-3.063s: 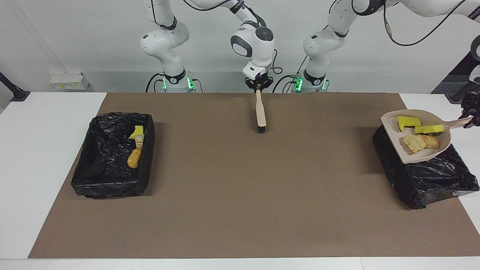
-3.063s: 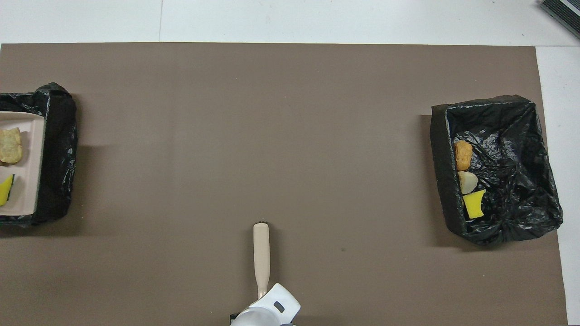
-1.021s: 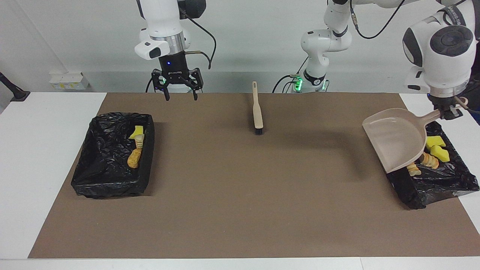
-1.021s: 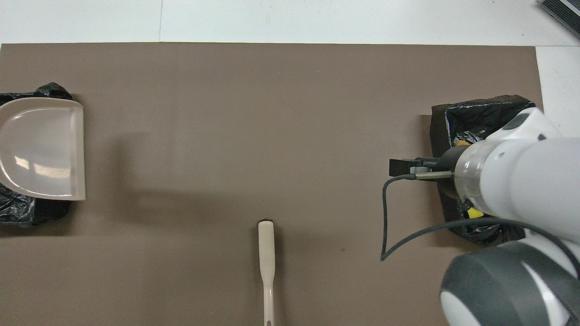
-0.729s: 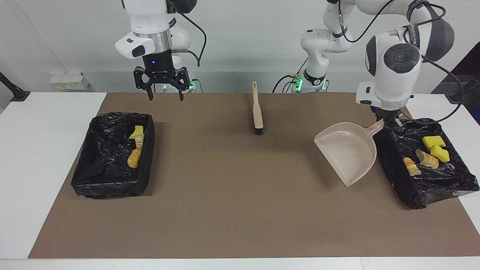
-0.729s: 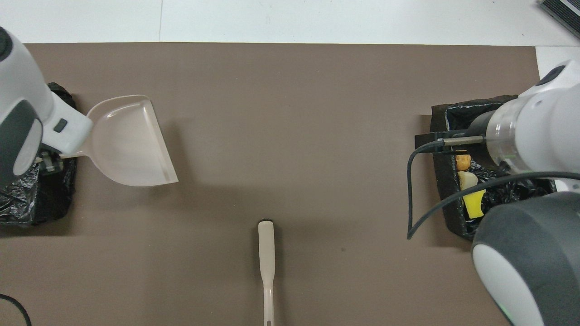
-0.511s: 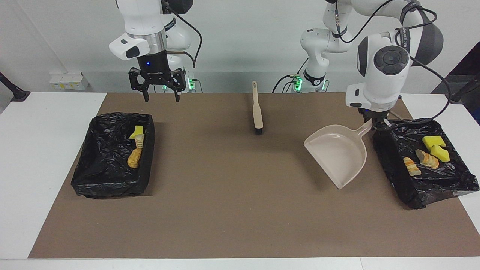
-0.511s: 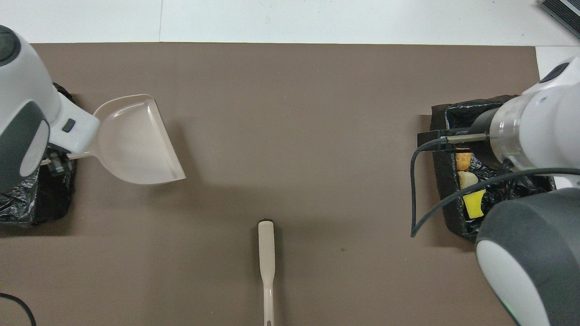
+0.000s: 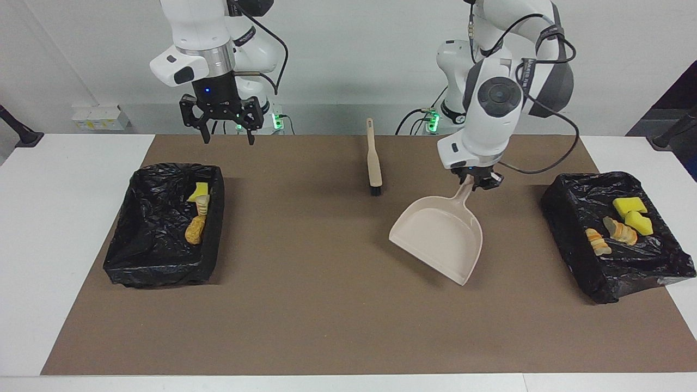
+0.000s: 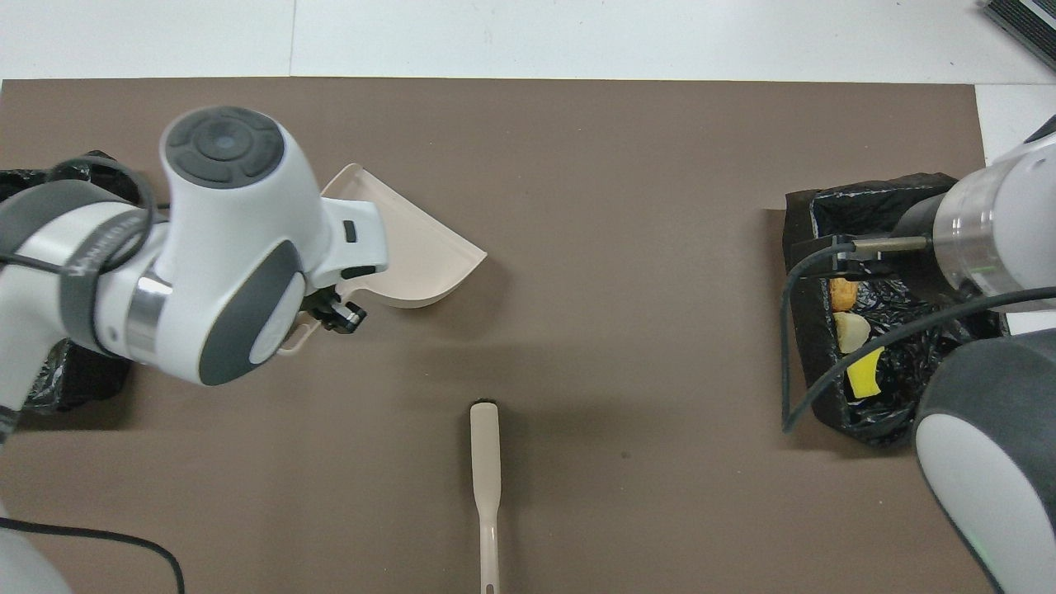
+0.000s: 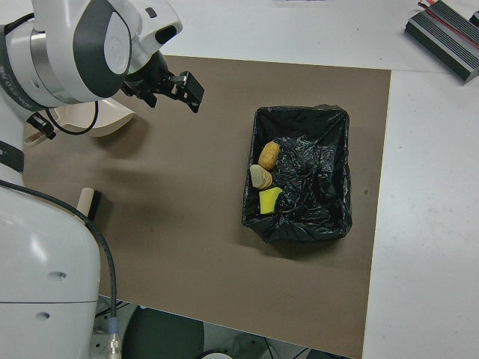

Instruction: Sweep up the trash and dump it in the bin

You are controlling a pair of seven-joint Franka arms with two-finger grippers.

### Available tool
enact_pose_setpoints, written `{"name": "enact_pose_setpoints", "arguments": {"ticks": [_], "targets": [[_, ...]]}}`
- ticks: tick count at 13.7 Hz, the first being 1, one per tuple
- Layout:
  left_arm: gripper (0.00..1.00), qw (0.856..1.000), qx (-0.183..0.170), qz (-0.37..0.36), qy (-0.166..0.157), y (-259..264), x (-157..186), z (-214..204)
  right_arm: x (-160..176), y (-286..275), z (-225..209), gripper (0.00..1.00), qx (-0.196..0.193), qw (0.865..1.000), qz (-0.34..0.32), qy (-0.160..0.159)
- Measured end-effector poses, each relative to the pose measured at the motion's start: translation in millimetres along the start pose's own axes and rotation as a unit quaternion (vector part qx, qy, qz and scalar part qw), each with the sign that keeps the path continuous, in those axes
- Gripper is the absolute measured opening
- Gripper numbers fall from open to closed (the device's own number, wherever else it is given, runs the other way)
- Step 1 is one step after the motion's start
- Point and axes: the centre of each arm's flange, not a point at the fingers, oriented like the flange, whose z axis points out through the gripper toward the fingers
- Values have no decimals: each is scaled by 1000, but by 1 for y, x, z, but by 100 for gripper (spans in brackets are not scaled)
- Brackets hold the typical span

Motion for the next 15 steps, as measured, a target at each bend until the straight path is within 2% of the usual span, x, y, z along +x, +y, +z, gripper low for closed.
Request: {"name": "enact_pose_setpoints", "arguments": {"ticks": [3,7,9,10,13,15], "targets": [[33,995,-33,-89,27,55,11,26,6,15,-6,100,2,1000,2,-6],[33,990,-47,-126,40,91,3,73,6,25,-7,100,6,1000,-1,-15],[51,990,-47,-129,42,88,3,75,4,26,-4,100,4,1000,0,-29],[63,989,-48,-132,48,78,5,69,4,26,-3,100,3,999,0,-32],[97,984,-56,-150,77,10,13,33,3,29,-1,100,1,999,2,-42],[100,979,-59,-174,93,-44,16,15,3,30,-3,100,1,999,3,-41]]}}
